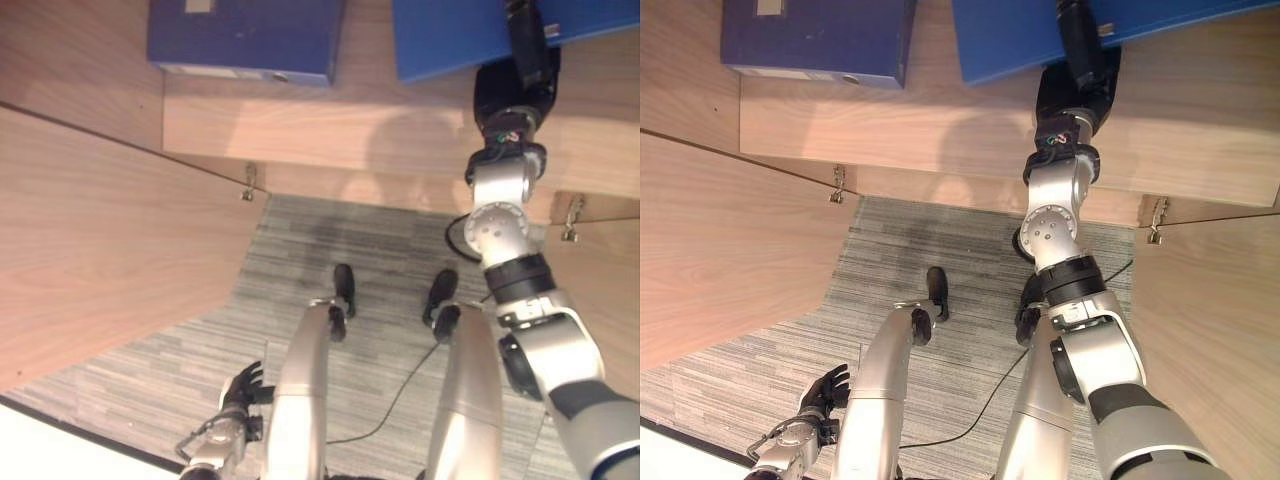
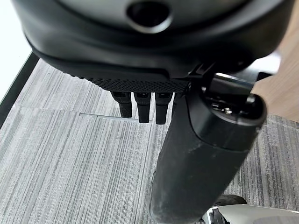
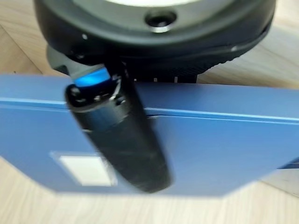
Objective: Put the empty folder in the office cabinet
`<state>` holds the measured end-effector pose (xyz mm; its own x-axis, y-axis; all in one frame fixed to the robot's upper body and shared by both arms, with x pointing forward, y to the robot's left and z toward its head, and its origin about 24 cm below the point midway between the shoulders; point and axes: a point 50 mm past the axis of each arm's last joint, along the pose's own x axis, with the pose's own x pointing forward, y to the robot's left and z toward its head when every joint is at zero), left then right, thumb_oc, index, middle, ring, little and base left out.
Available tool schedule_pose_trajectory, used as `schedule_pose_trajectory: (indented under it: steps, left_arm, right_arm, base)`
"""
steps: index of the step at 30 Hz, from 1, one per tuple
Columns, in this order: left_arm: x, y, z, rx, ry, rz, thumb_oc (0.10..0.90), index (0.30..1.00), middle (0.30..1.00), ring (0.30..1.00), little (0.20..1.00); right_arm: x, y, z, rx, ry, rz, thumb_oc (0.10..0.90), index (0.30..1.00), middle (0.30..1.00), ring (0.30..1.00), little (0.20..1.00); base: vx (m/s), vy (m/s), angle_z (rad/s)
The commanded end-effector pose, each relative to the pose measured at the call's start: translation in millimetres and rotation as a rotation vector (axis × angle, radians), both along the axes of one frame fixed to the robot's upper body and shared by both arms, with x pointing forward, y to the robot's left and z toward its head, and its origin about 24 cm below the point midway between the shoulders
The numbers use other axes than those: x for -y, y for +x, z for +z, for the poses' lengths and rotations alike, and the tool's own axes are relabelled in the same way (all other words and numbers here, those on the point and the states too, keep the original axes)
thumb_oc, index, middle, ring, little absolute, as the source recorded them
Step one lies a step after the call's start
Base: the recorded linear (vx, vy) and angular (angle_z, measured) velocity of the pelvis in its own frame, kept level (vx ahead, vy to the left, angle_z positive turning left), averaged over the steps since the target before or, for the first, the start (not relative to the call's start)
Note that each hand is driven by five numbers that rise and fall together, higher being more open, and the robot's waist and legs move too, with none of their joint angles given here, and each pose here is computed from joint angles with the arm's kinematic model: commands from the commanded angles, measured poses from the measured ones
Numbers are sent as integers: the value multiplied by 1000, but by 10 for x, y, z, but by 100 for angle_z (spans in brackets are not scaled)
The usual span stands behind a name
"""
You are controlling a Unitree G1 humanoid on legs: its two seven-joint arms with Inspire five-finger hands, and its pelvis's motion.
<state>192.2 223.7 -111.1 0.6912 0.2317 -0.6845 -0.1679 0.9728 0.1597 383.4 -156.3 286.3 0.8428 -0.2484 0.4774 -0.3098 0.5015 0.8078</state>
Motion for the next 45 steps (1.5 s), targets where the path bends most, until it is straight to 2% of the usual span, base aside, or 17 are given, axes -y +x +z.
schedule_pose_trajectory:
  steps: [1,9,14,18,23,29,31,36,42,45]
  left_arm:
    - [-476,-453,-115,-158,135,40,800,900,900,900,900]
    - [-455,-441,-113,-152,133,21,800,900,900,900,900]
    - [-425,-468,-134,-162,146,8,800,900,900,900,900]
    - [-412,-445,-135,-163,150,3,800,900,900,900,900]
    - [-403,-454,-142,-167,155,1,800,900,900,900,900]
    - [-406,-458,-143,-165,162,19,800,900,900,900,900]
    - [-363,-447,-159,-168,155,52,800,900,900,900,900]
    - [-285,-415,-146,-142,148,40,800,900,900,900,900]
    - [-340,-393,-114,-135,156,31,800,900,900,900,900]
    - [-368,-338,-76,-115,162,27,800,900,900,900,900]
  right_arm:
    - [-76,-108,302,176,-3,54,800,900,900,900,900]
    - [-198,-114,181,194,85,137,800,900,900,900,900]
    - [-237,-226,140,278,280,165,800,900,900,900,900]
    - [-294,-276,46,274,282,187,800,900,900,900,900]
    - [-363,-439,74,360,317,231,800,900,900,900,900]
    - [-394,-602,111,408,322,213,800,900,900,900,900]
    - [-288,-691,46,359,378,100,800,900,900,900,900]
    - [-290,-866,385,395,296,-12,800,900,900,900,900]
    - [-403,-779,653,343,176,-66,800,900,900,900,900]
    - [-482,-616,708,249,75,-113,800,900,900,900,900]
  base:
    - [0,0,0]
    - [0,0,0]
    - [0,0,0]
    - [0,0,0]
    - [0,0,0]
    - [0,0,0]
    - [0,0,0]
    - [-14,-3,-6]
    - [-3,2,-2]
    - [0,0,0]
